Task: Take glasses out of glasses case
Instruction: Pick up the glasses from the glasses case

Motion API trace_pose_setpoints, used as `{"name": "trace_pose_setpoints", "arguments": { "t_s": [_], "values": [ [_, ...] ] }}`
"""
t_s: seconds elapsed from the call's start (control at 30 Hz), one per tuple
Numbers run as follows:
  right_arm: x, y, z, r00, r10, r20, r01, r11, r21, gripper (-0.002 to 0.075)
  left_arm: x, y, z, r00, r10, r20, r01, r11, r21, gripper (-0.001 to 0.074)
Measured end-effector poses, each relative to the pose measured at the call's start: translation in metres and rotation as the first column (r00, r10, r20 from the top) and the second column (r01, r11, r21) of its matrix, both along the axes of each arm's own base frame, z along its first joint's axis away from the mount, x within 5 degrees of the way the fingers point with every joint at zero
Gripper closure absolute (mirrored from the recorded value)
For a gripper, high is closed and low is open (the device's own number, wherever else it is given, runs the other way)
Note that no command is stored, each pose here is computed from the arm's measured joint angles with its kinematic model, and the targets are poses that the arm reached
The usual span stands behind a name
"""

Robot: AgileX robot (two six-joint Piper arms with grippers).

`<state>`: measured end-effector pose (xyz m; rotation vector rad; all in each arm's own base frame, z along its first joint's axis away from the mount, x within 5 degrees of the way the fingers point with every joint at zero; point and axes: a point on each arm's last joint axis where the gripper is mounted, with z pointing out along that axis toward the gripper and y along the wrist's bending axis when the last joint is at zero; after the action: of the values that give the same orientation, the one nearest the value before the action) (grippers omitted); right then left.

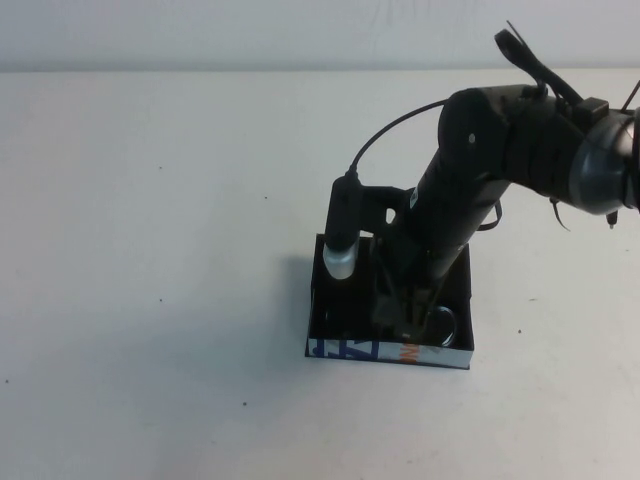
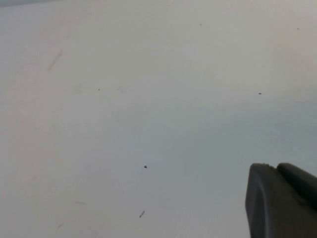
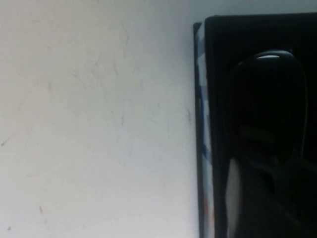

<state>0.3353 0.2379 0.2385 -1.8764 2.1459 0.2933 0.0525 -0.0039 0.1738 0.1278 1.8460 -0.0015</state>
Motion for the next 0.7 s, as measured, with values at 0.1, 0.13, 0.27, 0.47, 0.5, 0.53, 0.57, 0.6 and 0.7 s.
{"name": "trace_pose_setpoints", "arguments": {
  "t_s": [0.1, 0.13, 0.27, 0.47, 0.5, 0.53, 0.57, 0.6, 0.7],
  "values": [
    [0.002, 0.002, -0.005, 1.000, -0.004, 0.006, 0.004, 1.000, 0.000, 0.0466, 0.000, 0.000, 0.000, 1.000, 0.000, 0.000, 0.000, 1.000, 0.000, 0.0739],
    [0.004, 0.002, -0.007, 1.000, -0.004, 0.012, 0.004, 1.000, -0.004, 0.0421, 0.000, 0.000, 0.000, 1.000, 0.000, 0.000, 0.000, 1.000, 0.000, 0.0739],
    [0.009, 0.003, -0.012, 0.999, -0.009, 0.044, 0.009, 1.000, -0.007, 0.0375, 0.000, 0.000, 0.000, 1.000, 0.000, 0.000, 0.000, 1.000, 0.000, 0.0739],
    [0.013, 0.006, -0.025, 0.999, -0.013, 0.039, 0.014, 1.000, -0.016, 0.0397, 0.000, 0.000, 0.000, 1.000, 0.000, 0.000, 0.000, 1.000, 0.000, 0.0739],
    [0.014, 0.005, -0.026, 0.999, -0.012, 0.041, 0.013, 1.000, -0.020, 0.0398, 0.000, 0.000, 0.000, 1.000, 0.000, 0.000, 0.000, 1.000, 0.000, 0.0739],
    [0.015, 0.006, -0.028, 0.999, -0.011, 0.040, 0.012, 1.000, -0.024, 0.0398, 0.000, 0.000, 0.000, 1.000, 0.000, 0.000, 0.000, 1.000, 0.000, 0.0739],
    [0.015, 0.006, -0.028, 0.999, -0.011, 0.042, 0.013, 1.000, -0.024, 0.0398, 0.000, 0.000, 0.000, 1.000, 0.000, 0.000, 0.000, 1.000, 0.000, 0.0739],
    [0.015, 0.006, -0.029, 0.999, -0.011, 0.043, 0.012, 1.000, -0.025, 0.0399, 0.000, 0.000, 0.000, 1.000, 0.000, 0.000, 0.000, 1.000, 0.000, 0.0739],
    [0.016, 0.006, -0.030, 0.999, -0.018, 0.042, 0.019, 0.999, -0.025, 0.0399, 0.000, 0.000, 0.000, 1.000, 0.000, 0.000, 0.000, 1.000, 0.000, 0.0739]
  ]
}}
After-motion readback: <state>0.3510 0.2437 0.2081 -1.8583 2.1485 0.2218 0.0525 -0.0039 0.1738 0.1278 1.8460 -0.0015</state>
